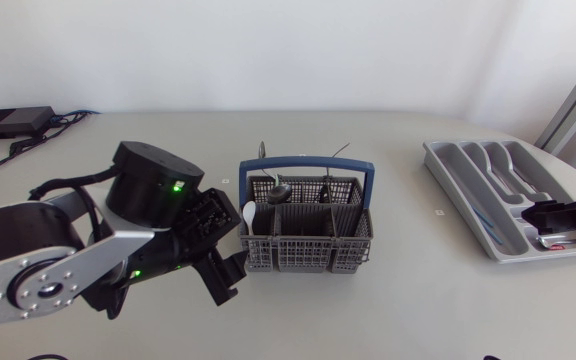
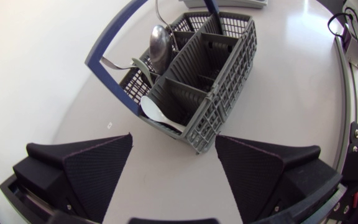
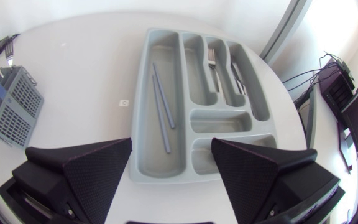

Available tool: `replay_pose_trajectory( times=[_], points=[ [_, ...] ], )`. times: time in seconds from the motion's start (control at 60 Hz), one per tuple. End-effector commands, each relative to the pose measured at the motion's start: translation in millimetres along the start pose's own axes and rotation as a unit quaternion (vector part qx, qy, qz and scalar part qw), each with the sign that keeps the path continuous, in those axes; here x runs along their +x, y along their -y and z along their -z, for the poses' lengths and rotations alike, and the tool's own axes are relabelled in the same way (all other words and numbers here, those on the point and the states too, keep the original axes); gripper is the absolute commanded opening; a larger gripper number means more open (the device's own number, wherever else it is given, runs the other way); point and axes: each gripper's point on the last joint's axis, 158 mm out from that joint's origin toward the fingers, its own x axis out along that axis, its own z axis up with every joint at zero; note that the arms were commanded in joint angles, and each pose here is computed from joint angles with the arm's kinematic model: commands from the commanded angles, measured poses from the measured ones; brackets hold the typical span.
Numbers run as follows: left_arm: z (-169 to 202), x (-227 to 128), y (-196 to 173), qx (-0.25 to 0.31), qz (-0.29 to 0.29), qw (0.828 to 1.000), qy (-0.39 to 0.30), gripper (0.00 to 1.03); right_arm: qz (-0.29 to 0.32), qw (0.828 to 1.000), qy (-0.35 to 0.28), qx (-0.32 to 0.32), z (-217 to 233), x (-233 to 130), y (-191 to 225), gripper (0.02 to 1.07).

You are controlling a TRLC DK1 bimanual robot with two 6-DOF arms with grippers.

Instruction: Sort the cutlery from the basket into the organizer compartments.

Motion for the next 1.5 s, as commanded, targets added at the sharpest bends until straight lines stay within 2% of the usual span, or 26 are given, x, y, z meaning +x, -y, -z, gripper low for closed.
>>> replay_pose_trajectory(
  times=[0.0, 0.183, 0.317, 0.433, 0.717, 0.9, 1.2, 1.483],
  points=[
    [-10, 9, -12, -0.015, -0.011, 1.000, -0.002, 0.91, -0.020, 1.000, 0.003, 0.013, 3, -5, -19, 0.98],
    [-15, 22, -23, -0.035, -0.018, 0.999, -0.010, 0.84, -0.055, 0.998, 0.019, 0.020, -7, -10, -47, 0.98],
    [-22, 22, -39, -0.068, -0.024, 0.997, 0.001, 0.73, -0.073, 0.997, 0.026, 0.022, -12, -10, -59, 0.98],
    [-34, 22, -46, -0.110, -0.003, 0.994, 0.021, 0.60, -0.084, 0.996, 0.029, 0.022, -13, -7, -67, 0.98],
    [-36, 31, -38, -0.116, 0.010, 0.993, 0.014, 0.55, -0.095, 0.995, 0.025, 0.025, -4, 3, -71, 0.98],
    [-37, 33, -16, -0.065, 0.027, 0.997, 0.017, 0.55, -0.098, 0.995, 0.022, 0.024, 2, 5, -73, 0.98],
    [-16, 49, -15, -0.031, -0.001, 0.999, -0.024, 0.55, -0.105, 0.994, 0.024, 0.024, 4, 7, -77, 0.98],
    [-1, 56, -11, -0.012, -0.021, 1.000, -0.005, 0.55, -0.113, 0.993, 0.024, 0.026, 9, 7, -82, 0.98]
  ],
)
